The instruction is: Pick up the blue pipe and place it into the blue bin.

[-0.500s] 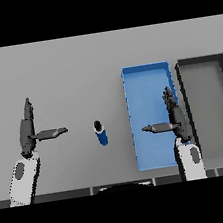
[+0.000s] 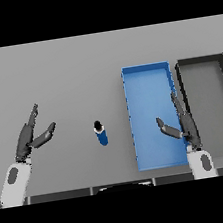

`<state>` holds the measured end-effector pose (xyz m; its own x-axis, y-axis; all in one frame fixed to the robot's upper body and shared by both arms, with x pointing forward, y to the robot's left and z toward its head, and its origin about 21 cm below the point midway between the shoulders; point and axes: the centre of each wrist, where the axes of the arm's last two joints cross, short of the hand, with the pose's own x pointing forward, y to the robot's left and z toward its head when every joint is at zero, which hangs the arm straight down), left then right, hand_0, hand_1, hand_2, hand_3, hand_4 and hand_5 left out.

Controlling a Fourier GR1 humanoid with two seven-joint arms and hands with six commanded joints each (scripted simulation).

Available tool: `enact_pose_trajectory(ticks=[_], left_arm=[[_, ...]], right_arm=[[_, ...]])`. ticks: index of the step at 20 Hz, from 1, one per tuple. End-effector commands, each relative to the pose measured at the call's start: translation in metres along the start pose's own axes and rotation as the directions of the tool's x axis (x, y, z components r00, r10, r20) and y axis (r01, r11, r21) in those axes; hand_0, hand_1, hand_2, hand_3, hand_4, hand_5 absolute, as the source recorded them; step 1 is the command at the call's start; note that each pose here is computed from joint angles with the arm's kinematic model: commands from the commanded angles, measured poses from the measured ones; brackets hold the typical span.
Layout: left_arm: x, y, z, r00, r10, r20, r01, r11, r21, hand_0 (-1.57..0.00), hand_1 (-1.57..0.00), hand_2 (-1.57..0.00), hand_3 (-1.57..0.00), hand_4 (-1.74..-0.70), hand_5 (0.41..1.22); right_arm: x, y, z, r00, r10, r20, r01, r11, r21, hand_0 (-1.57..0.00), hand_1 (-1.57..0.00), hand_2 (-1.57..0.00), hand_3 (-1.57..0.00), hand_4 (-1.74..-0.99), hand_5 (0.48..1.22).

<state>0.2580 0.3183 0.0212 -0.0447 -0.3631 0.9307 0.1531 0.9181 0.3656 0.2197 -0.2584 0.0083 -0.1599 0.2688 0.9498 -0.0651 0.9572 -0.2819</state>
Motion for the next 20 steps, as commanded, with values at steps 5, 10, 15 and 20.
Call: enact_pose_trajectory(ticks=[5,10,15,20], left_arm=[[0.003,0.005,0.003,0.999,0.015,0.045,-0.011,0.995,-0.097,0.0,0.0,0.0,0.0,-0.97,0.594],[0.013,-0.01,0.021,0.999,0.005,0.042,0.008,0.951,-0.308,0.0,0.0,0.0,0.0,-1.05,0.535],[0.021,-0.054,0.027,1.0,-0.005,0.007,0.008,0.894,-0.447,0.0,0.0,0.0,0.0,-1.13,0.475],[0.02,-0.093,0.02,1.0,0.009,-0.002,-0.008,0.861,-0.508,0.0,0.0,0.0,0.0,-1.15,0.451]], right_arm=[[0.006,-0.004,0.0,0.999,0.028,-0.017,-0.028,0.999,0.023,0.0,0.0,0.0,0.0,-1.197,0.621],[0.008,-0.001,-0.008,0.999,0.044,-0.021,-0.043,0.999,0.031,0.0,0.0,0.0,0.0,-1.176,0.615],[0.007,0.001,-0.006,0.999,0.035,-0.03,-0.034,0.999,0.03,0.0,0.0,0.0,0.0,-1.182,0.618],[0.005,0.001,-0.002,0.999,0.02,-0.034,-0.019,1.0,0.025,0.0,0.0,0.0,0.0,-1.213,0.625]])
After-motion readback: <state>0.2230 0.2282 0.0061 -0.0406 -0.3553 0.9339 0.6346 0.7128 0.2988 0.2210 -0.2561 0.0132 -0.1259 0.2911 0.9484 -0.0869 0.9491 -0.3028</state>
